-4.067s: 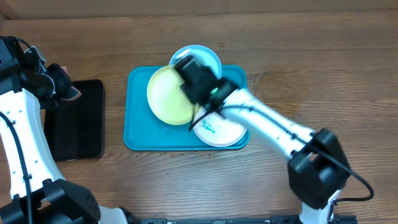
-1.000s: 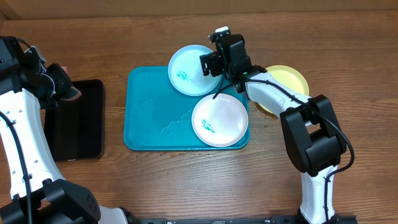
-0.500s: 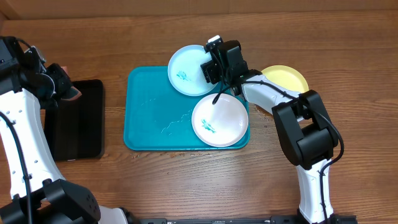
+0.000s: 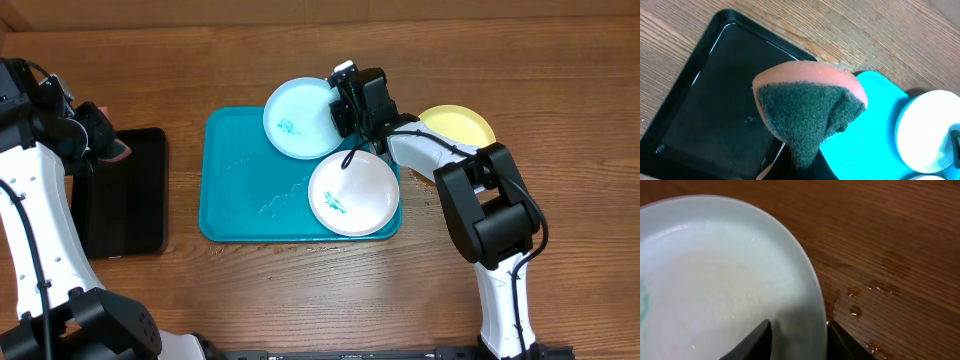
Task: Clean dirty plates on tray and stack at the side
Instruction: 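Move the right gripper to the white plate and grip its rim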
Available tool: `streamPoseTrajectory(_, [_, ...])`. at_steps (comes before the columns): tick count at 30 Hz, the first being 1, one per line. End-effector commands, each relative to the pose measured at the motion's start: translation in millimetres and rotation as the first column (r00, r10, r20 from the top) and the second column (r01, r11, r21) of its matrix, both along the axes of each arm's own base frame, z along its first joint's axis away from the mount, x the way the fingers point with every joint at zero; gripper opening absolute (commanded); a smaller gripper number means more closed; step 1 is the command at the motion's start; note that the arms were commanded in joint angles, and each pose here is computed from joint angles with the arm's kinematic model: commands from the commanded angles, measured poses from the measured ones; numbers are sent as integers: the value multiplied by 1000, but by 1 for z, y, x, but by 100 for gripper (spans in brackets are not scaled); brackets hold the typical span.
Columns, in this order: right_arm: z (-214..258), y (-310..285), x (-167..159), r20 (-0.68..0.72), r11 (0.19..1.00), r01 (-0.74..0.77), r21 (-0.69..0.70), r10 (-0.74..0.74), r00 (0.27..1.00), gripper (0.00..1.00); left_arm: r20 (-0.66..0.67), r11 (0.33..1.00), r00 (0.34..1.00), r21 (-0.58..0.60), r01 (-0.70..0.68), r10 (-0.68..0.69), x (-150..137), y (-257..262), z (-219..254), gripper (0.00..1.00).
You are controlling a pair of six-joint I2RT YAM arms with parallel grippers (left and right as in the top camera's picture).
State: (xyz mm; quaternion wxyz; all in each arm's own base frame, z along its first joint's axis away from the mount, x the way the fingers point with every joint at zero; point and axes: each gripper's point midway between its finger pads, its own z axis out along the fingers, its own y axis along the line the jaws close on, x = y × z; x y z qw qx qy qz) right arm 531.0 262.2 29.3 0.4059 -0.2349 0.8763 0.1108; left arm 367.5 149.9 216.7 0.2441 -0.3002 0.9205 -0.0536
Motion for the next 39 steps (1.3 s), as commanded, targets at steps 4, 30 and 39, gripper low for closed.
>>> streamPoseTrajectory(4, [12, 17, -2, -34, 999, -6, 50, 8, 999, 17, -3, 1000, 1000, -20, -8, 8, 1, -1, -4, 4])
streamPoseTrajectory(30, [25, 104, -107, -339, 994, 13, 105, 24, 940, 36, -4, 1000, 1000, -21, -8, 8, 1, -1, -4, 4])
streamPoseTrajectory(39, [14, 113, -96, -217, 986, -161, 33, 164, 962, 42, -8, 1000, 1000, -23, -8, 8, 0, -2, -5, 4])
